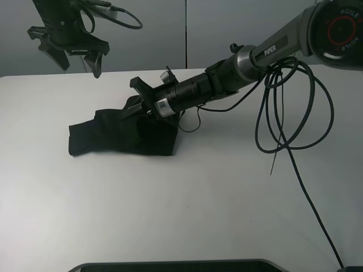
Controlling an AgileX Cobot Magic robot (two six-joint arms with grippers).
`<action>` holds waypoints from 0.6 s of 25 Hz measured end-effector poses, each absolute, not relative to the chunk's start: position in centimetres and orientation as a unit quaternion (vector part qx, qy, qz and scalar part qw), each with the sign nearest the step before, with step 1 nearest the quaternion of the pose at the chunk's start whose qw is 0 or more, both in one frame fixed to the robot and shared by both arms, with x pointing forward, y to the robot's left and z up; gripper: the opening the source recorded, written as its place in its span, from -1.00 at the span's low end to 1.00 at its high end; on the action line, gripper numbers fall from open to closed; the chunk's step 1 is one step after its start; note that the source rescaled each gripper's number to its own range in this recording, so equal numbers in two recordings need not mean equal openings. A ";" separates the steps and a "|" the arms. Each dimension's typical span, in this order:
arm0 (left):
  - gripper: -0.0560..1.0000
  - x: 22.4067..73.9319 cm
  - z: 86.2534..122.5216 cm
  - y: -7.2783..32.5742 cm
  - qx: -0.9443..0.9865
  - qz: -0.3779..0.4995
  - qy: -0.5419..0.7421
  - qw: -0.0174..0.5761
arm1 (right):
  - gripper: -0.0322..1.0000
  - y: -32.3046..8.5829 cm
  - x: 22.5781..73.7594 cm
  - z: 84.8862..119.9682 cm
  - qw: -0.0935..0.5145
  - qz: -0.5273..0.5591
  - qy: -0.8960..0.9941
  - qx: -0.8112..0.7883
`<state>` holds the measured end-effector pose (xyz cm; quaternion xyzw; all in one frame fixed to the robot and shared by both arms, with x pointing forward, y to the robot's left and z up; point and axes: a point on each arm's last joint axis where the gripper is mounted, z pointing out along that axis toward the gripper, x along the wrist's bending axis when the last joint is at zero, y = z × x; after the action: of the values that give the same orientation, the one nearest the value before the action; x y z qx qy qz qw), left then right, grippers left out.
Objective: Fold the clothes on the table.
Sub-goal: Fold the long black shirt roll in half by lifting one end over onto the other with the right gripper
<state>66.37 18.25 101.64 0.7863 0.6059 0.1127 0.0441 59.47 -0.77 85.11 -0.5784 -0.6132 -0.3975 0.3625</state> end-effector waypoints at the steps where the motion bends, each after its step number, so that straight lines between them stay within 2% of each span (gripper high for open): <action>1: 0.92 66.5 102.1 18.2 0.787 0.116 0.604 0.048 | 0.02 -0.7 59.5 85.8 0.365 -0.411 -0.613 -0.567; 3: 0.92 66.6 102.8 18.2 0.786 0.122 0.604 0.056 | 0.37 -0.4 59.5 87.4 0.367 -0.439 -0.622 -0.535; 5: 0.92 66.7 103.0 18.2 0.786 0.124 0.603 0.059 | 0.52 0.0 59.4 89.2 0.360 -0.466 -0.635 -0.499; 8: 0.92 66.7 103.0 18.2 0.787 0.123 0.601 0.056 | 0.55 0.7 58.8 90.7 0.349 -0.490 -0.656 -0.456; 12: 0.92 66.7 103.0 18.2 0.791 0.123 0.597 0.055 | 0.55 0.9 58.4 91.0 0.338 -0.489 -0.679 -0.432; 15: 0.92 66.7 103.0 18.2 0.792 0.123 0.596 0.055 | 0.55 0.5 58.2 91.5 0.287 -0.465 -0.734 -0.403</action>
<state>66.66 18.17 102.99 0.7915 0.5961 0.1229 0.0553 58.15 0.50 91.54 -0.4031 -0.7340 -0.4652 0.2870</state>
